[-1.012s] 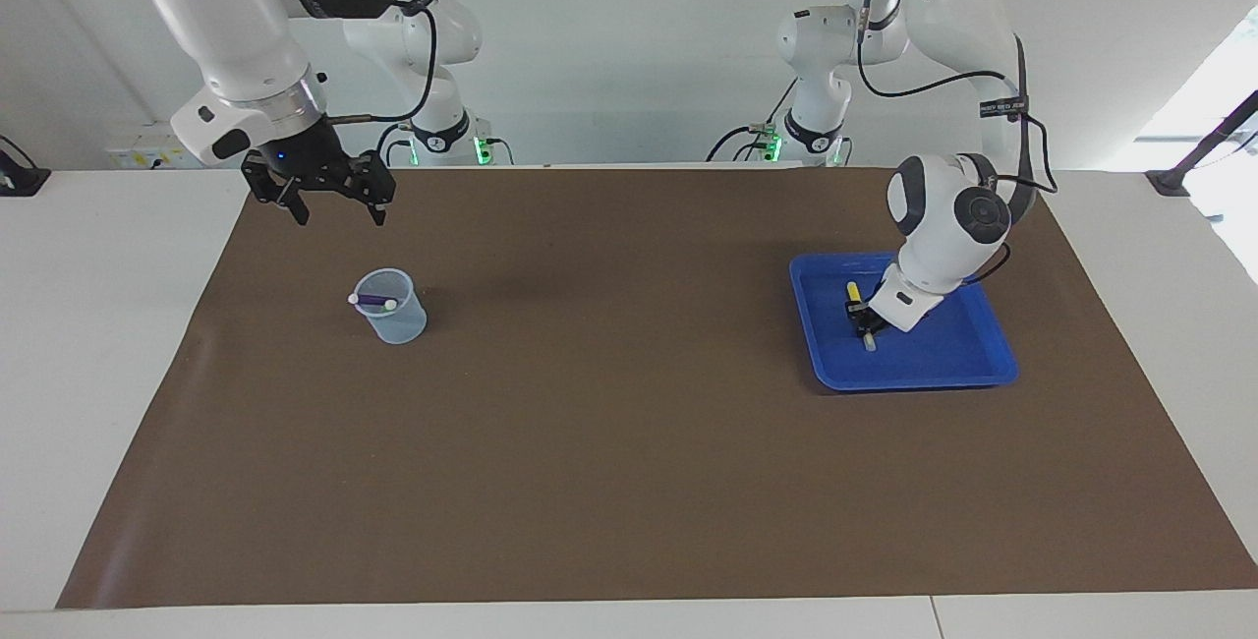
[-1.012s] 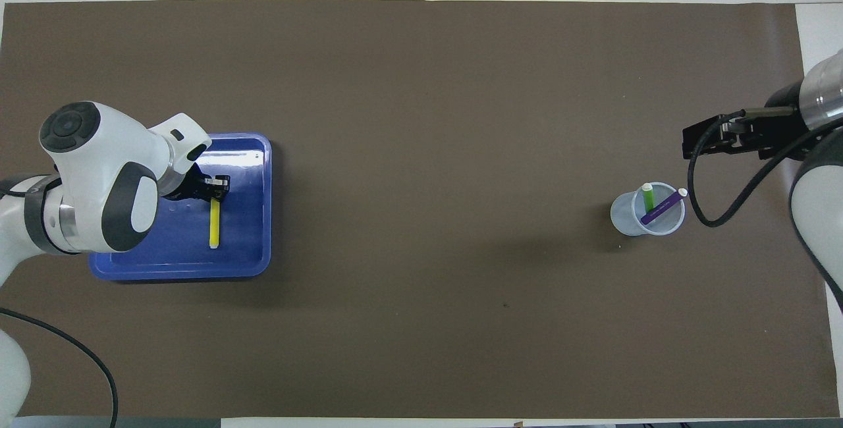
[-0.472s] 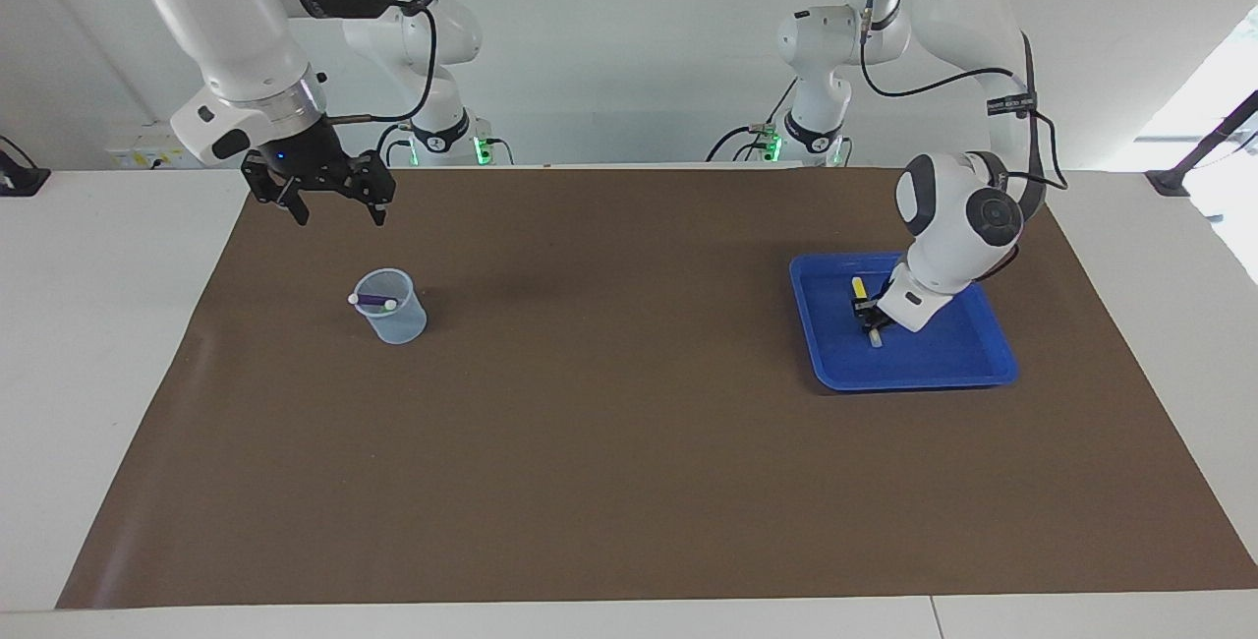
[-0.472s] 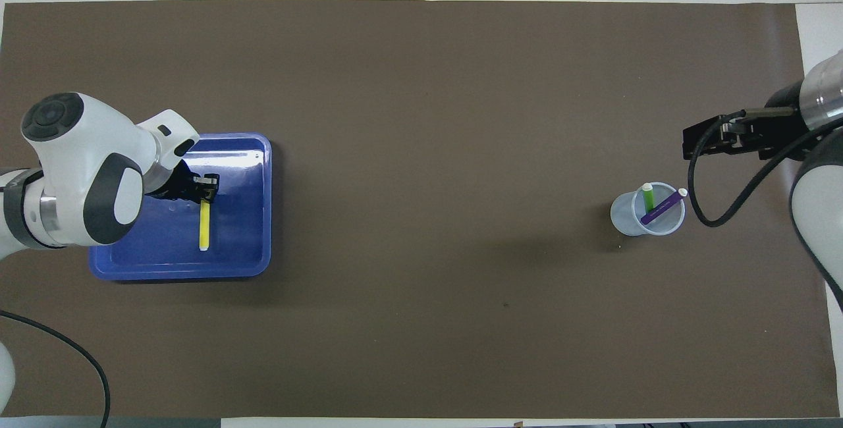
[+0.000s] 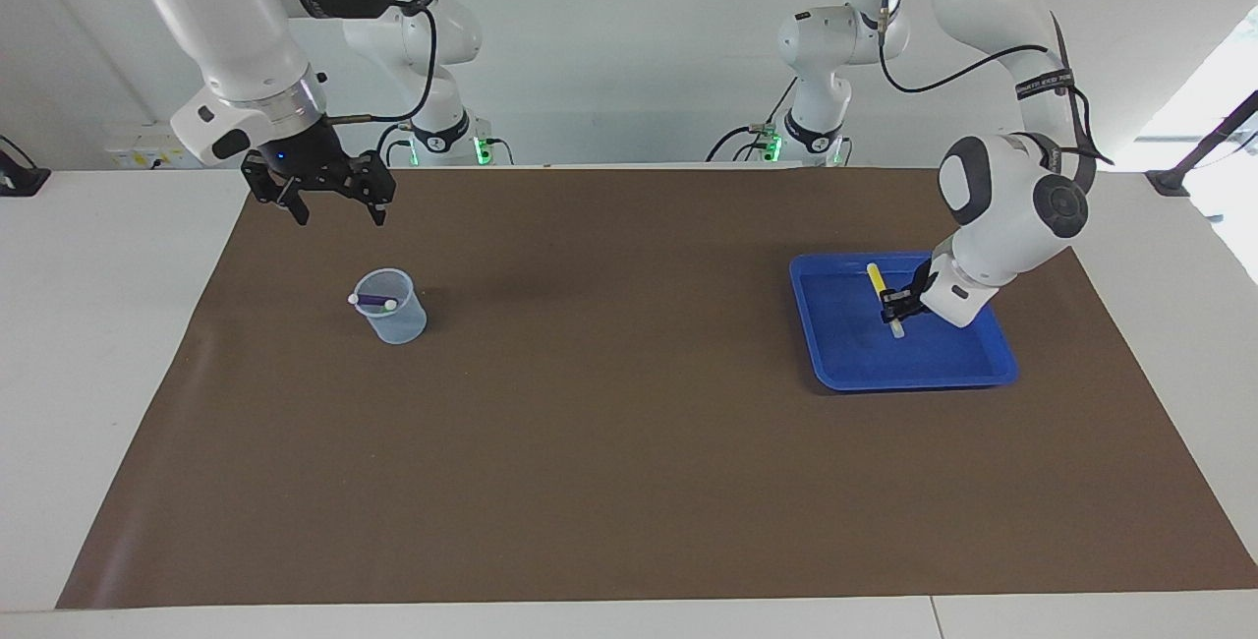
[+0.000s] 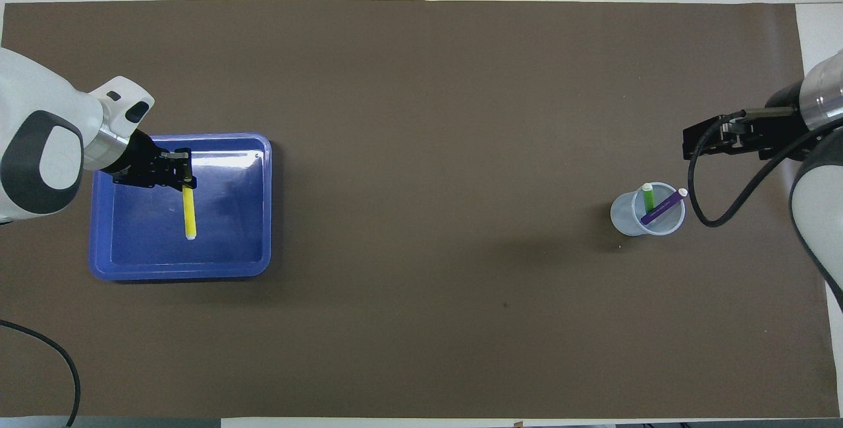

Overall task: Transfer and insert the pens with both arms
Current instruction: 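Grasp the yellow pen in the tray with the left gripper, then lift the yellow pen with the left gripper while the right gripper approaches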

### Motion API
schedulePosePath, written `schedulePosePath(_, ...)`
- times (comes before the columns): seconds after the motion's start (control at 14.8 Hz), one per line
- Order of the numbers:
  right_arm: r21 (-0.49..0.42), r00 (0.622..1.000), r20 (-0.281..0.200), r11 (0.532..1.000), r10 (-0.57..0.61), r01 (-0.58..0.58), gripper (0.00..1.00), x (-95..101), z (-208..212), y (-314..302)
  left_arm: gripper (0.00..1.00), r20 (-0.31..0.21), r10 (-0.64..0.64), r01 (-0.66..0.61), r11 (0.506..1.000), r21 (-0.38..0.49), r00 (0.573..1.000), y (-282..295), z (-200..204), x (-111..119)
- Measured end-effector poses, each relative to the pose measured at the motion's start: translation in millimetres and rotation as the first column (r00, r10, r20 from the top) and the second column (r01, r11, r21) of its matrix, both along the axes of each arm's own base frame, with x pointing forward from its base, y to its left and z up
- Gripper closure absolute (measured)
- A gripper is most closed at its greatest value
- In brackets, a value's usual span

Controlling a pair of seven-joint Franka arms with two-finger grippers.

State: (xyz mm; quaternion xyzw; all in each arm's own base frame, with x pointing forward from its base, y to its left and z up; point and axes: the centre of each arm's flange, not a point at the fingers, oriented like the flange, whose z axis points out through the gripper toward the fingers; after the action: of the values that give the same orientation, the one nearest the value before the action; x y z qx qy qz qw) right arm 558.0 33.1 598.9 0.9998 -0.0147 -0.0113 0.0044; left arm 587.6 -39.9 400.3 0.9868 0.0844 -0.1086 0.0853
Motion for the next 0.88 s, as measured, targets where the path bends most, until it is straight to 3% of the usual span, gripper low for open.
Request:
schedulePosePath(0.2,0.000,1.000,0.000,1.000,0.000,0.000,0.00,0.0,0.1,0.0,0.83,-0.049,0.231,-0.233,0.971,-0.051,0.972,-13.6,50.6,4.3)
schedulePosePath(0.34,0.000,1.000,0.002,1.000,0.000,0.000,0.00,0.2,0.3,0.1,0.83,-0.115,0.418,-0.429,0.898,-0.099,0.901,-27.7,78.0,2.5)
schedulePosePath(0.61,0.007,1.000,0.002,1.000,0.005,-0.005,0.00,0.0,0.7,4.6,0.83,-0.286,0.669,-0.720,0.682,-0.131,0.686,-57.8,125.5,-10.4)
schedulePosePath(0.88,0.068,0.999,0.000,0.997,-0.036,0.036,0.00,-3.2,4.3,40.8,0.83,-0.471,0.763,-0.883,0.462,-0.081,0.443,-77.6,155.9,-19.6)
